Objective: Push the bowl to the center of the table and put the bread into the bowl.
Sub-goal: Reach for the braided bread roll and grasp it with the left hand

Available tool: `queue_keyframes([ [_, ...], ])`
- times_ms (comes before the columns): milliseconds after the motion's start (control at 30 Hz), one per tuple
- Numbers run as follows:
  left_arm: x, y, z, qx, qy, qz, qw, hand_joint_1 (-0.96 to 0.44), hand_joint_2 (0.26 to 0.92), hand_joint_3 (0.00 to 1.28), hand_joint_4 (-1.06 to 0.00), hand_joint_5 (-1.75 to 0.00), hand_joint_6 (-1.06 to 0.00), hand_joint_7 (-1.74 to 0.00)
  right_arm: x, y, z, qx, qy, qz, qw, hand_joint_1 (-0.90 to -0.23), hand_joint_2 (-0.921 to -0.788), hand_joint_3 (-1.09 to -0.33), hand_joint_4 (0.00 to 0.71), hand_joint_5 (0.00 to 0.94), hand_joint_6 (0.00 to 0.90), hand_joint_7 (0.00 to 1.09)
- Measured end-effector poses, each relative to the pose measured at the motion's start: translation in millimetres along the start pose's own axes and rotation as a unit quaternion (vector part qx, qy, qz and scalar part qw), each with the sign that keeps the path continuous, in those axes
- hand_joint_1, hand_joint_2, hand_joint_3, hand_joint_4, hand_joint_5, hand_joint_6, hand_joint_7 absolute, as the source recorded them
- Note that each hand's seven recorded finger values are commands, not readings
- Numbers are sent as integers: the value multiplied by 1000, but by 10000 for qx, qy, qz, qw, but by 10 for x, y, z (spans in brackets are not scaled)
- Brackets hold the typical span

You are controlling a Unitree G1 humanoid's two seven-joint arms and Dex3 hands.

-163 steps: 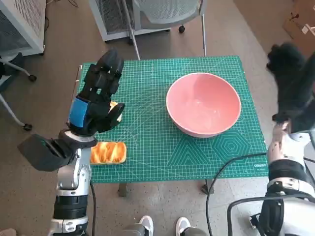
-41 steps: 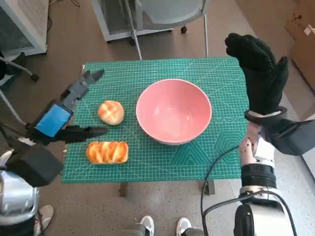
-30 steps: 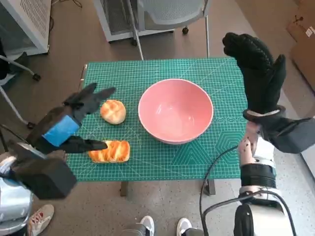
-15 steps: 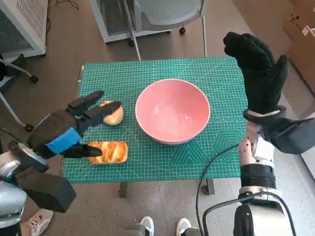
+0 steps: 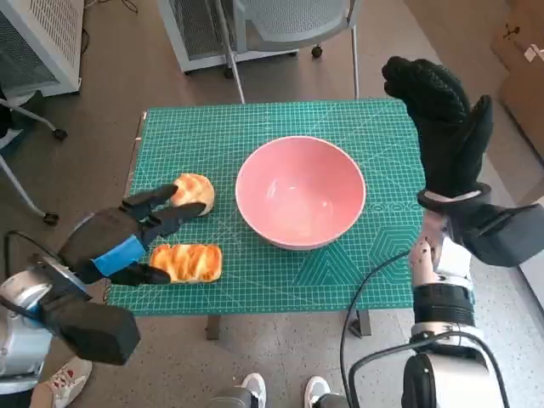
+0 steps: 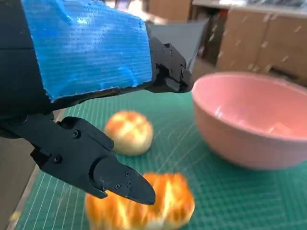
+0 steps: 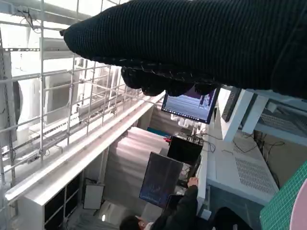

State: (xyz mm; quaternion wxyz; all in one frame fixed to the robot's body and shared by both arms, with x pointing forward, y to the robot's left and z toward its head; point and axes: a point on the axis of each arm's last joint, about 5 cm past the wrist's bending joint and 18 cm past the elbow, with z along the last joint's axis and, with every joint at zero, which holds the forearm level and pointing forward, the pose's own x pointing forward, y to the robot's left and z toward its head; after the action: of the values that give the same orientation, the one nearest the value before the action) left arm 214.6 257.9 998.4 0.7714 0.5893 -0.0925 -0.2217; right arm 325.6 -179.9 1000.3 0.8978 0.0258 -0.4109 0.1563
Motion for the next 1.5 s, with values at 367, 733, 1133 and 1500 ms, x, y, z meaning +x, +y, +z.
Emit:
queue_keyframes([
  [367,63,-173,-79,-350,671,-661,9949,-380,749,3,-227,0,-353,-9,-6,-4,-1,2,4,-18,10000,-641,-921,-622,225,4,349,20],
  [733,157,-381,-92,-680,963,-1187,9859,-295,758,3,-225,-4,-344,-2,-7,-8,0,2,4,-31,10000,-637,-921,-625,225,2,349,17],
  [1133,321,-514,-108,-804,1086,-1247,9829,-79,832,14,-538,-33,-578,-52,-11,-17,0,54,-1,-88,9999,-644,-921,-615,229,3,360,18],
  [1500,380,-661,-109,-428,1097,-895,9890,-5,909,61,-685,-835,-670,-796,-28,-26,2,110,-4,-143,9998,-650,-921,-606,234,3,366,17],
])
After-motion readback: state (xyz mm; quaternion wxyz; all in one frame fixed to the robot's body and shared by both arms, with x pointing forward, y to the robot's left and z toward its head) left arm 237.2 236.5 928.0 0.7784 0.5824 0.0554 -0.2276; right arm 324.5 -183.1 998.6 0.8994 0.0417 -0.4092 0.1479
